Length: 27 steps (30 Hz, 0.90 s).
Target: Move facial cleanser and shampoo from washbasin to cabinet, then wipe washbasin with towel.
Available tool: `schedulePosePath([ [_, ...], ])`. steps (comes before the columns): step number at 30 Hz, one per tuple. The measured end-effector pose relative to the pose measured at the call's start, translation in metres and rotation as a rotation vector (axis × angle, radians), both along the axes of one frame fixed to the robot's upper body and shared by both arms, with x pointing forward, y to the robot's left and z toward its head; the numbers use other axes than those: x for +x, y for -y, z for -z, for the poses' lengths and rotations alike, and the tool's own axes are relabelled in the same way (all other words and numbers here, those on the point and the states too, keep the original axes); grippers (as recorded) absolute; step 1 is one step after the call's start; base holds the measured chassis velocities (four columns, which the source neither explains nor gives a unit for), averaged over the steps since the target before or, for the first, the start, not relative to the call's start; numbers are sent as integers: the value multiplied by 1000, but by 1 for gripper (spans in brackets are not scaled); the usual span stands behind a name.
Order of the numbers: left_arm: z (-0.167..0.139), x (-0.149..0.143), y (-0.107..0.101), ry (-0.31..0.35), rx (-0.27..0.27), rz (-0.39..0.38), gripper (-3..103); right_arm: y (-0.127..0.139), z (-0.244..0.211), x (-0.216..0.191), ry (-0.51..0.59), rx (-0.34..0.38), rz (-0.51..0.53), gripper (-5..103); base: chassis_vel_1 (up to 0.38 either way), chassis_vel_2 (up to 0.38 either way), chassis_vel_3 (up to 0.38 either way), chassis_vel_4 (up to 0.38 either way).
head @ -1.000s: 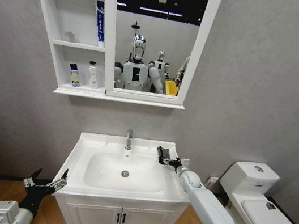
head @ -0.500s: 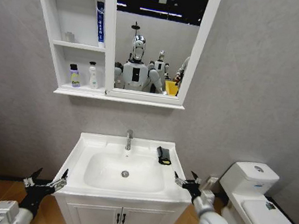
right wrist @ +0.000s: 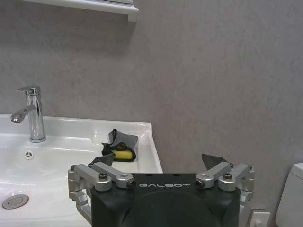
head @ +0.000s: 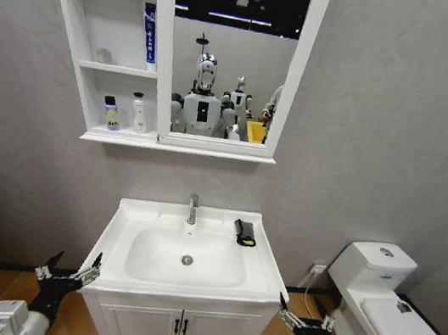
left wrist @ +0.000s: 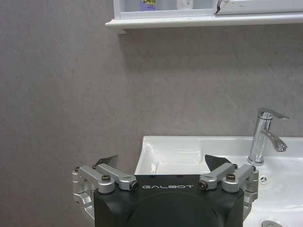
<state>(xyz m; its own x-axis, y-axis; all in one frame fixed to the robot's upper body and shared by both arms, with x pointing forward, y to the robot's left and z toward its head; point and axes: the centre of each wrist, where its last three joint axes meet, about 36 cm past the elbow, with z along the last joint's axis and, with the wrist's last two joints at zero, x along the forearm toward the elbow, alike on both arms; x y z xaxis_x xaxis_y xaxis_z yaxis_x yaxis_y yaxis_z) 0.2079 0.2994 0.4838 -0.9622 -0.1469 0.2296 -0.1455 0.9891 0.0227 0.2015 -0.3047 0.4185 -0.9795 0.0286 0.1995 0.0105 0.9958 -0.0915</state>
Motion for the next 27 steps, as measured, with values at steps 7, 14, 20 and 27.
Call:
schedulePosePath([
  [7,0,0,0,0,0,0,100,0,1,2,-2,3,-2,100,0,0,0,0],
  [14,0,0,0,0,0,0,100,0,2,2,-4,5,-3,100,0,0,0,0],
  [20,0,0,0,0,0,0,100,0,3,3,-5,7,-3,100,15,-21,-27,20],
  [27,0,0,0,0,0,0,100,0,3,3,-6,7,-3,100,147,-140,-154,132],
])
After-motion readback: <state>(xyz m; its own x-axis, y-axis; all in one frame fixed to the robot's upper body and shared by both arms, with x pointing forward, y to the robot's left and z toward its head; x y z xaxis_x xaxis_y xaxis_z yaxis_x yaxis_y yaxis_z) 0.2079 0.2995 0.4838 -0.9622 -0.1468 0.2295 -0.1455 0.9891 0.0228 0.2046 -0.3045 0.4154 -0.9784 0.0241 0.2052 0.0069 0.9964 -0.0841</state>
